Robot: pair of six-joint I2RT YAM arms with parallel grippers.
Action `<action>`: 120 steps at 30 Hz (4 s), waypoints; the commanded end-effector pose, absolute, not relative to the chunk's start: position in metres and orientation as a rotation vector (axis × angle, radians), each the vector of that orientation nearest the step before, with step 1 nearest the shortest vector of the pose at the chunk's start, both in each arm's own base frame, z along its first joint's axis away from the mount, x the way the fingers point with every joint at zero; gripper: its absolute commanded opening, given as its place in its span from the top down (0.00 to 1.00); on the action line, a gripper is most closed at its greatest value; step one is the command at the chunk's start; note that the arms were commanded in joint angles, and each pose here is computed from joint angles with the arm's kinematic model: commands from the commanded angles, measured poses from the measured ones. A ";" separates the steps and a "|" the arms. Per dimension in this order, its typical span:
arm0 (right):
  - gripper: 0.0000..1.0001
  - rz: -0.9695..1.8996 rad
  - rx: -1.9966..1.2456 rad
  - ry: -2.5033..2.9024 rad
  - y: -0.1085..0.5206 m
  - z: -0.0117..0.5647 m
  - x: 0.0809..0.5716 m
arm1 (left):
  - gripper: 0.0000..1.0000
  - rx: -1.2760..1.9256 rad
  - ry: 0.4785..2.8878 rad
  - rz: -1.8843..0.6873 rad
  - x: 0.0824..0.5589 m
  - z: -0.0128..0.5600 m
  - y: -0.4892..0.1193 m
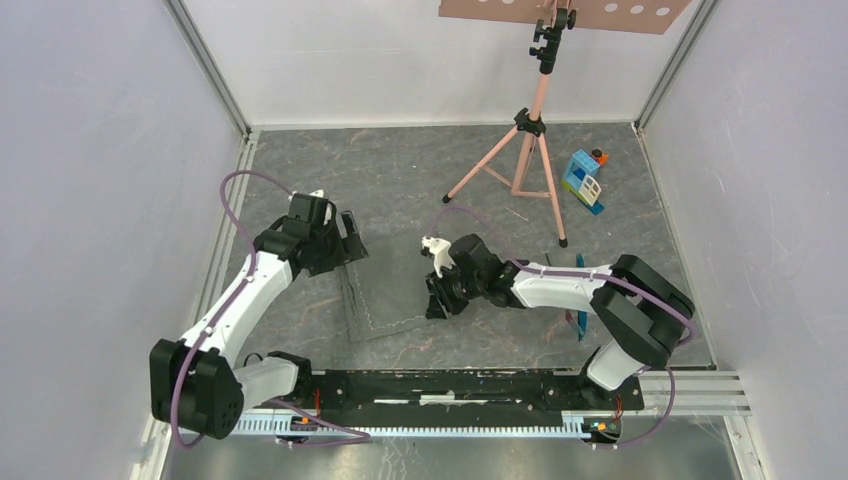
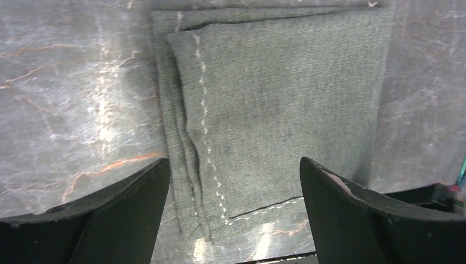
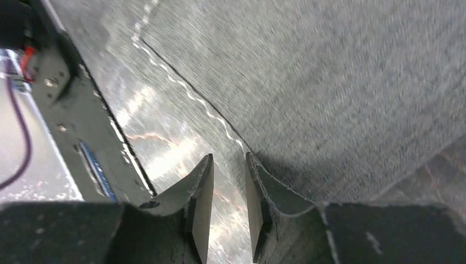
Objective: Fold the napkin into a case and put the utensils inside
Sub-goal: Rotate the square-folded napkin at the center of the board, then smooth out the square-folded napkin at the center of the board.
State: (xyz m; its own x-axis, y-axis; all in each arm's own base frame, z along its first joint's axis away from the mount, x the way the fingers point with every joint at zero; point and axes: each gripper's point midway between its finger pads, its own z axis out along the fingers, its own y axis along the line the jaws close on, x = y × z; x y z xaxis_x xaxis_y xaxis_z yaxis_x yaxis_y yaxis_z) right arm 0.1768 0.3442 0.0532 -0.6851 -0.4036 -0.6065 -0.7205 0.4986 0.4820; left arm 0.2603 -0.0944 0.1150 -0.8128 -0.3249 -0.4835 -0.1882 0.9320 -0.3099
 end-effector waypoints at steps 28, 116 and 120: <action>0.41 0.519 -0.645 2.267 0.231 0.092 0.289 | 0.03 -0.315 2.773 -0.659 0.323 0.049 -0.172; 0.87 0.730 -0.209 2.516 0.167 0.049 0.172 | 0.98 -0.247 2.826 -0.905 0.150 0.046 -0.233; 0.87 0.724 -0.222 2.512 0.165 0.053 0.171 | 0.98 -0.243 2.824 -0.906 0.147 0.047 -0.230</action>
State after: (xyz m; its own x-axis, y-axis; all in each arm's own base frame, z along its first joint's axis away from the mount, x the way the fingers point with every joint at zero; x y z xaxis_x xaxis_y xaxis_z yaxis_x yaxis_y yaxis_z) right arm 0.1635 0.1634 0.0359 -0.8788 -0.0063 -0.4771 -0.2558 0.8502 0.4601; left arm 0.1485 -0.2313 0.0413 -0.9759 -0.1970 -0.0938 -0.1065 0.8055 -0.5830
